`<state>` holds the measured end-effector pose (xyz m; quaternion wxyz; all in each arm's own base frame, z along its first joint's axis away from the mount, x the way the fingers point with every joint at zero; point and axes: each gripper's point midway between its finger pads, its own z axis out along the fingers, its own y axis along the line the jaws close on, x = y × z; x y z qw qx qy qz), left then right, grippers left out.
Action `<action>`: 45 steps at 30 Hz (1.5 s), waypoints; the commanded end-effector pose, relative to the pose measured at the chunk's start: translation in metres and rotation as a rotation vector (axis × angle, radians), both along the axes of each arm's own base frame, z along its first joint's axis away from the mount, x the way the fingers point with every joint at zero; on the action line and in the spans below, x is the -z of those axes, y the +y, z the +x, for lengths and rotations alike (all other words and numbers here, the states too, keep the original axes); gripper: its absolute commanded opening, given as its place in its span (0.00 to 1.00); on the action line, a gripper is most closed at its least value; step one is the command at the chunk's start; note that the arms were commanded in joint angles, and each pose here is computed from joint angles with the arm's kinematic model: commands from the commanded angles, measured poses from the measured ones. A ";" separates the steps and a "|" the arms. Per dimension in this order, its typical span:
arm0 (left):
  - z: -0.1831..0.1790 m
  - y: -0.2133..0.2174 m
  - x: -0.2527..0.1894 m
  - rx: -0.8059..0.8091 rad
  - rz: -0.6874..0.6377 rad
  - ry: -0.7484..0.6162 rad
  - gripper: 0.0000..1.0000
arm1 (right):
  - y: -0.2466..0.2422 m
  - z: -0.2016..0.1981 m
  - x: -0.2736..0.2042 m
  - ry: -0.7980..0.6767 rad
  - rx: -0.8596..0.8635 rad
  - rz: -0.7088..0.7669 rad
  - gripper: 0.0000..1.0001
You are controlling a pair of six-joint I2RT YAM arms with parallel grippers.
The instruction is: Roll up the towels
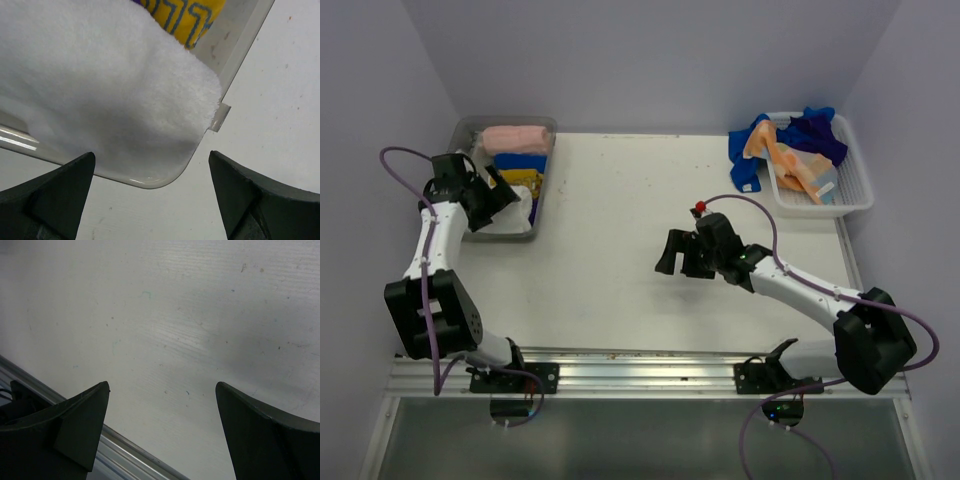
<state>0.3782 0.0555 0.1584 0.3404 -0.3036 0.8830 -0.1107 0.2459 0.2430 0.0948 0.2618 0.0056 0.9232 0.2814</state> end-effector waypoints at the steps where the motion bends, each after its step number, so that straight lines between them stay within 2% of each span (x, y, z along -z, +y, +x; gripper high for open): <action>1: -0.004 -0.013 0.018 0.054 -0.050 0.028 1.00 | 0.009 -0.001 -0.011 -0.026 -0.014 0.059 0.91; 8: 0.008 -0.014 0.037 0.039 -0.078 -0.027 1.00 | 0.007 -0.003 -0.012 -0.032 -0.019 0.059 0.91; 13: 0.002 -0.024 0.066 0.035 -0.142 0.009 1.00 | 0.005 -0.004 -0.011 -0.034 -0.016 0.053 0.91; 15: -0.002 -0.023 0.065 0.031 -0.129 0.015 1.00 | 0.005 -0.005 -0.011 -0.032 -0.014 0.053 0.91; 18: -0.007 -0.016 0.050 0.023 -0.082 0.019 1.00 | 0.005 -0.004 -0.011 -0.034 -0.015 0.056 0.91; 25: -0.006 -0.007 -0.019 0.037 0.004 -0.057 1.00 | 0.009 -0.001 -0.013 -0.035 -0.022 0.055 0.91; 29: -0.012 -0.006 -0.039 0.037 0.019 -0.036 1.00 | 0.012 0.000 -0.013 -0.034 -0.027 0.064 0.91; 33: 0.009 -0.006 -0.064 0.040 0.008 -0.131 1.00 | 0.012 0.000 -0.014 -0.036 -0.028 0.071 0.91; 39: 0.070 -0.010 -0.077 0.065 -0.092 -0.257 1.00 | 0.010 -0.002 -0.016 -0.039 -0.020 0.071 0.91; 42: 0.086 -0.015 -0.066 0.086 -0.130 -0.271 1.00 | 0.006 -0.004 -0.017 -0.042 -0.009 0.069 0.91; 45: 0.082 -0.019 -0.034 0.089 -0.163 -0.194 1.00 | 0.005 -0.005 -0.016 -0.040 -0.007 0.070 0.91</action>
